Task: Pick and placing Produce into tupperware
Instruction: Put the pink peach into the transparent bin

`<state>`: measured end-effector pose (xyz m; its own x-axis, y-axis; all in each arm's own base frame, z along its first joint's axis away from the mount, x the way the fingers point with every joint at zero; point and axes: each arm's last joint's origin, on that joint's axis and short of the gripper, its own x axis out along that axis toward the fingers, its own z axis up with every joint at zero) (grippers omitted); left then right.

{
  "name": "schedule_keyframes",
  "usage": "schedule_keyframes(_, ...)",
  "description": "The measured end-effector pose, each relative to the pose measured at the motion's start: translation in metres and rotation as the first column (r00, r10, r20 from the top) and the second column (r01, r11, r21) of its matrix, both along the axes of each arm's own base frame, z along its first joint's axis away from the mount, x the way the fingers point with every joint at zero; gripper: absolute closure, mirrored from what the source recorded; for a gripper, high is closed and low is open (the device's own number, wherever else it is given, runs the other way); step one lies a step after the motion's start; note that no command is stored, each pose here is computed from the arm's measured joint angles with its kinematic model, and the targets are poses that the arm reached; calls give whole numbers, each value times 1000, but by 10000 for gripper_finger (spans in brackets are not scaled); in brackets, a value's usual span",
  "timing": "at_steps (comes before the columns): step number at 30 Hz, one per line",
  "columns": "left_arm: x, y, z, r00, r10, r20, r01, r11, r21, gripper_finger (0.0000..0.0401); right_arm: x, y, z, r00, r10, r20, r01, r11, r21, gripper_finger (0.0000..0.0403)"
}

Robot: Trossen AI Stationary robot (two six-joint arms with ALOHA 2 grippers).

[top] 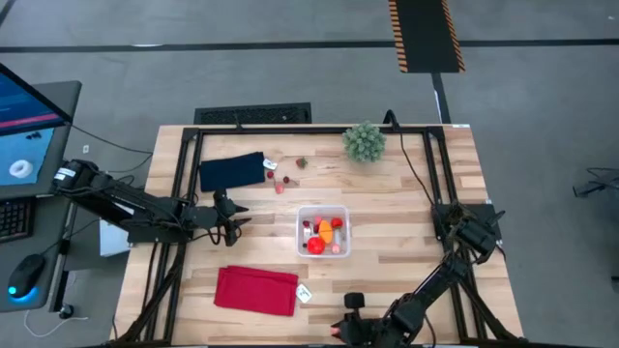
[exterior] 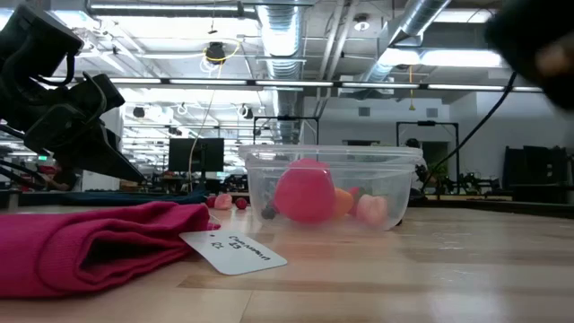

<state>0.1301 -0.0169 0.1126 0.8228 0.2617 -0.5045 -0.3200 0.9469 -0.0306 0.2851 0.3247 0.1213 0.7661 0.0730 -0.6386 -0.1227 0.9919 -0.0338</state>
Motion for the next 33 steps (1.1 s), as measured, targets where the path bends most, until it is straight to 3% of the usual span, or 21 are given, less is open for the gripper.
schedule_keyframes(9, 0, 0, 0, 1000, 0, 0, 0, 1000, 0, 256, -5, -20, 62, 991, -64, 114, 80, 987, -139, 290)
schedule_keyframes(17, 0, 0, 0, 1000, 0, 0, 0, 1000, 0, 256, 18, -65, 97, 980, -134, 150, 165, 960, -225, 290)
schedule_keyframes(26, 0, 0, 0, 1000, 0, 2, 0, 1000, 0, 256, 59, -149, 95, 943, -328, 50, 325, 886, -330, 290)
schedule_keyframes(33, 0, 0, 0, 1000, 0, 1, 0, 1000, 0, 256, 83, -204, 93, 911, -413, -14, 390, 871, -299, 290)
